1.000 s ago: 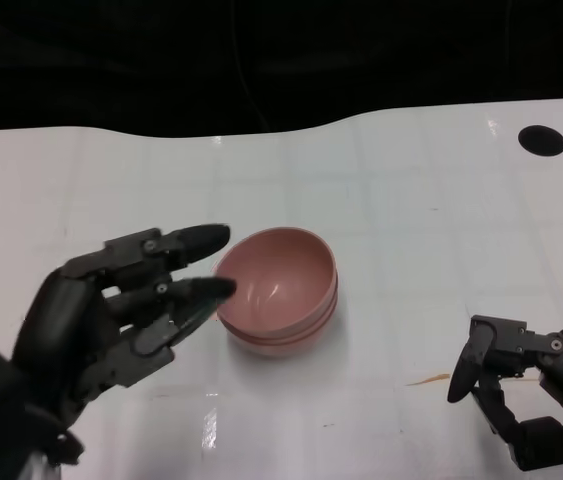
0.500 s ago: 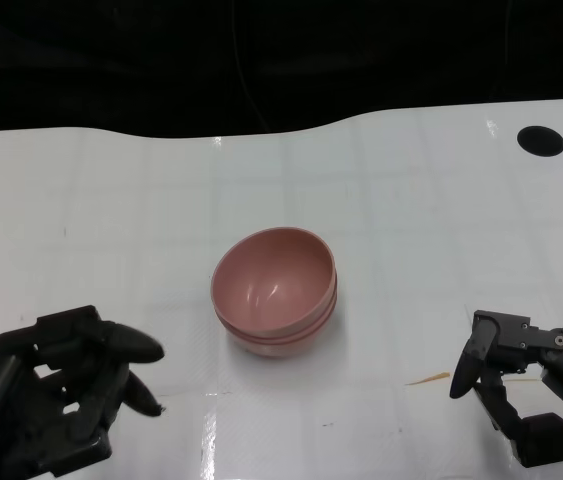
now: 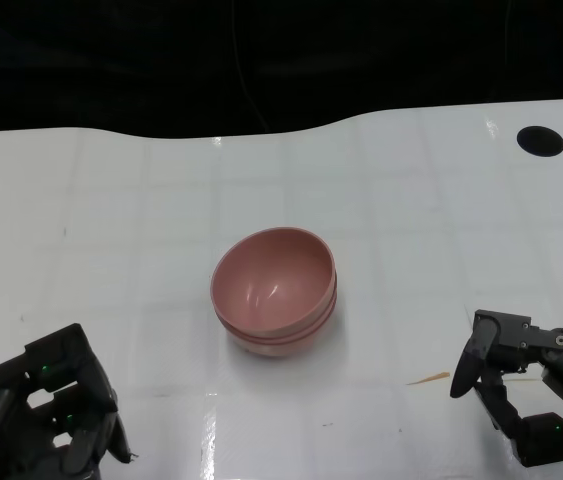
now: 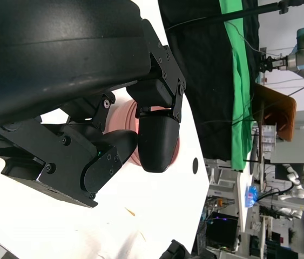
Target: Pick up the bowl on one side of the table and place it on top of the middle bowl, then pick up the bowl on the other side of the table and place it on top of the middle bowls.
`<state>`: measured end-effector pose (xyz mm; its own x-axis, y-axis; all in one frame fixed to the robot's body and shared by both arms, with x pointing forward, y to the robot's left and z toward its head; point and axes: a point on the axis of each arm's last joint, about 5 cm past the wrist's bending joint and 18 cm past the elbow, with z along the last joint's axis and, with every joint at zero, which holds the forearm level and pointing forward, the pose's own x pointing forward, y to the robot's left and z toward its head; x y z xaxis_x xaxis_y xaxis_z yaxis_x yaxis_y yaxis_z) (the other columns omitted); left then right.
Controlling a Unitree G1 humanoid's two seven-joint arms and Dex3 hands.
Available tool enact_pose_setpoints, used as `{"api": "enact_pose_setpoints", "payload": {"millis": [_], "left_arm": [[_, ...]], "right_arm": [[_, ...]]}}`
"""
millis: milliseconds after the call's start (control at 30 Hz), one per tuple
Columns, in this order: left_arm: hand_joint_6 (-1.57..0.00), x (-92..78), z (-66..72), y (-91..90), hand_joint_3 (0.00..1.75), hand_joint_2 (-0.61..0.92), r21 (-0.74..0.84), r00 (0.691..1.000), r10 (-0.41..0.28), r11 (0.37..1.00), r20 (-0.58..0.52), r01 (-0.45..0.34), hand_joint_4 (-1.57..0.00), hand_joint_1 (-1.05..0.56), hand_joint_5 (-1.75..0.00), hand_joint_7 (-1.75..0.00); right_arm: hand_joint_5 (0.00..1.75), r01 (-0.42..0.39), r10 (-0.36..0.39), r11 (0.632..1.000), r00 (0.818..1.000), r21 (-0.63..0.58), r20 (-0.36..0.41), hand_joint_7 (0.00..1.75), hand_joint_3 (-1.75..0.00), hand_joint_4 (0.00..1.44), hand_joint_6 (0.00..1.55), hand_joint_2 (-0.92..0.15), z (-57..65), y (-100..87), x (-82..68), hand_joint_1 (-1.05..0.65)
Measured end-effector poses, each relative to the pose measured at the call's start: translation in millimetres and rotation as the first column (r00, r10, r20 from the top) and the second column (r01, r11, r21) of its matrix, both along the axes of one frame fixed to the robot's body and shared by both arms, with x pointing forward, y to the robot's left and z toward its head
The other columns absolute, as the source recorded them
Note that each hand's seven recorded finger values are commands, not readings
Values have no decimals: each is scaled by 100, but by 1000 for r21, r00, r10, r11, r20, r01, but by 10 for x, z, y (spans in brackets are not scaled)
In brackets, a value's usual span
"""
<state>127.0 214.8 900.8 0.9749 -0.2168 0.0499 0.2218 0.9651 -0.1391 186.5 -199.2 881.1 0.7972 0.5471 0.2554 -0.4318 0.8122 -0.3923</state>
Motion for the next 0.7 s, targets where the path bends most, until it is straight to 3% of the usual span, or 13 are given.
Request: {"api": "enact_pose_setpoints", "payload": {"millis": [700], "left_arm": [[-70, 59, 8, -43, 124, 53, 6, 1000, -14, 1000, 1, 14, -80, -4, -175, -167]], "right_arm": [[175, 13, -13, 1000, 1000, -18, 13, 172, -119, 89, 70, -52, -17, 5, -8, -9]]}}
